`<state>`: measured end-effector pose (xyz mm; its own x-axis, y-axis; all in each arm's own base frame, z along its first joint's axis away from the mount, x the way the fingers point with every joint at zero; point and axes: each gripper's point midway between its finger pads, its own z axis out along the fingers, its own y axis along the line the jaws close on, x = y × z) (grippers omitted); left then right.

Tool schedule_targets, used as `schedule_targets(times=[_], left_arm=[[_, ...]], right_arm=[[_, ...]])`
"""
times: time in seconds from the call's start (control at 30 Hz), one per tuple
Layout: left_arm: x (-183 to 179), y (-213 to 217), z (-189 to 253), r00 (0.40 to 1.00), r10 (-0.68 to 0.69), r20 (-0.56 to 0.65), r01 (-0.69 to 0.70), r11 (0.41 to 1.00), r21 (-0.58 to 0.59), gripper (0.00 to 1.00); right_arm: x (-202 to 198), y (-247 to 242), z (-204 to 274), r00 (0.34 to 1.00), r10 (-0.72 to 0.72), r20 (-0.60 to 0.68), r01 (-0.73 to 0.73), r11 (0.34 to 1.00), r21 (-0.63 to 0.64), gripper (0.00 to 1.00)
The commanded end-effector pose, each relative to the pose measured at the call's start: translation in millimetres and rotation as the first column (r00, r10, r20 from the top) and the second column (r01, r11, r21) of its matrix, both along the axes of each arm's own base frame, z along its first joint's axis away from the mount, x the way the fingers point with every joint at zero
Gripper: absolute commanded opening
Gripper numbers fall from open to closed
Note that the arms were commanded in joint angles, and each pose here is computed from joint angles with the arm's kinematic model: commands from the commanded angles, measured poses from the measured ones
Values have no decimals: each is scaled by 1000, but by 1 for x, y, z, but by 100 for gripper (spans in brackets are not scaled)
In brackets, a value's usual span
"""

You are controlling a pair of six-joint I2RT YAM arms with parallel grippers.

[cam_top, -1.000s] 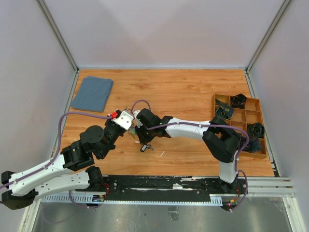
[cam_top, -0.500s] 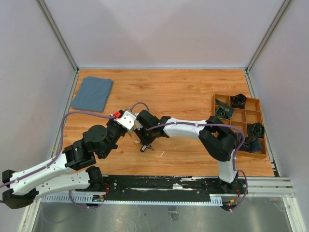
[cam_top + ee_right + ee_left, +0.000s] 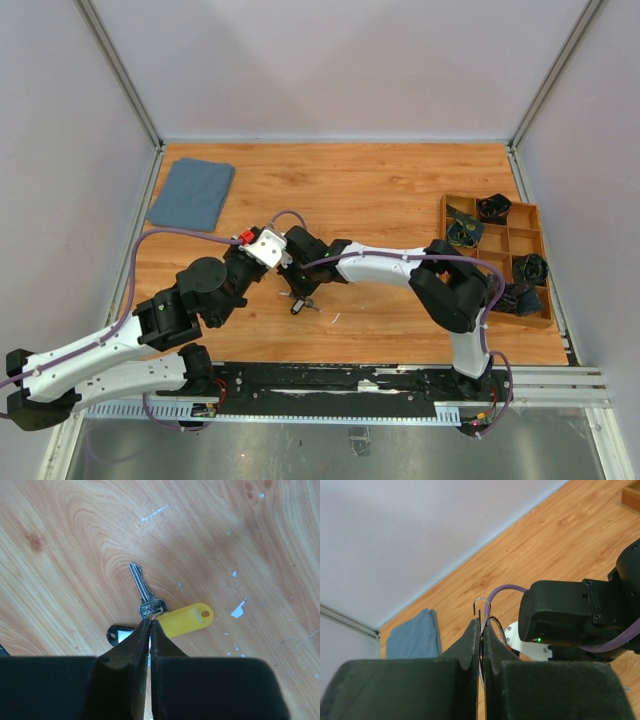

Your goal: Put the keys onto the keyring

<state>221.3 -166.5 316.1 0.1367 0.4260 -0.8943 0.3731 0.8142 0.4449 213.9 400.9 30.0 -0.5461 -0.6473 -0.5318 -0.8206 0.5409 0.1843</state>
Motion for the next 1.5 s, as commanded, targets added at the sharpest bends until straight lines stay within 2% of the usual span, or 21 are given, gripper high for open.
schedule_targets(times=[0.0,0.13,0.2,0.3,0.53,0.7,0.9,1.17,1.3,1.47], left_arm=[[1,3,22,999,10,31,-8,998,-54,1],[1,3,22,999,13,31,-11,999,-51,1],[1,3,22,999,14,32,-12,999,-50,1],[2,4,21,999,17,31,-16,999,-46,1],[1,5,20,999,19,33,-17,999,-47,0],[1,4,19,999,15,33,-14,999,-49,0],[1,2,20,1000,8,30,-7,999,-51,1],[-1,2,18,1000,-3,23,4,999,-54,0],[-1,4,20,1000,0,25,2,998,-61,0],[-1,3,19,1000,0,27,1,998,-57,1]], right_arm=[[5,22,13,999,28,27,-30,998,63,4],[7,34,24,998,47,33,-50,992,118,4],[7,34,25,999,44,30,-47,992,119,8],[10,19,20,999,-15,40,12,997,73,19],[2,-41,20,981,-181,67,184,982,-51,21],[-7,-62,23,932,-361,19,361,931,-49,25],[-18,-52,24,858,-504,-96,504,863,-23,28],[-20,-34,16,779,-605,-162,614,789,7,30],[-12,-30,16,751,-644,-145,653,757,15,34],[-7,-33,11,724,-679,-123,683,730,-6,34]])
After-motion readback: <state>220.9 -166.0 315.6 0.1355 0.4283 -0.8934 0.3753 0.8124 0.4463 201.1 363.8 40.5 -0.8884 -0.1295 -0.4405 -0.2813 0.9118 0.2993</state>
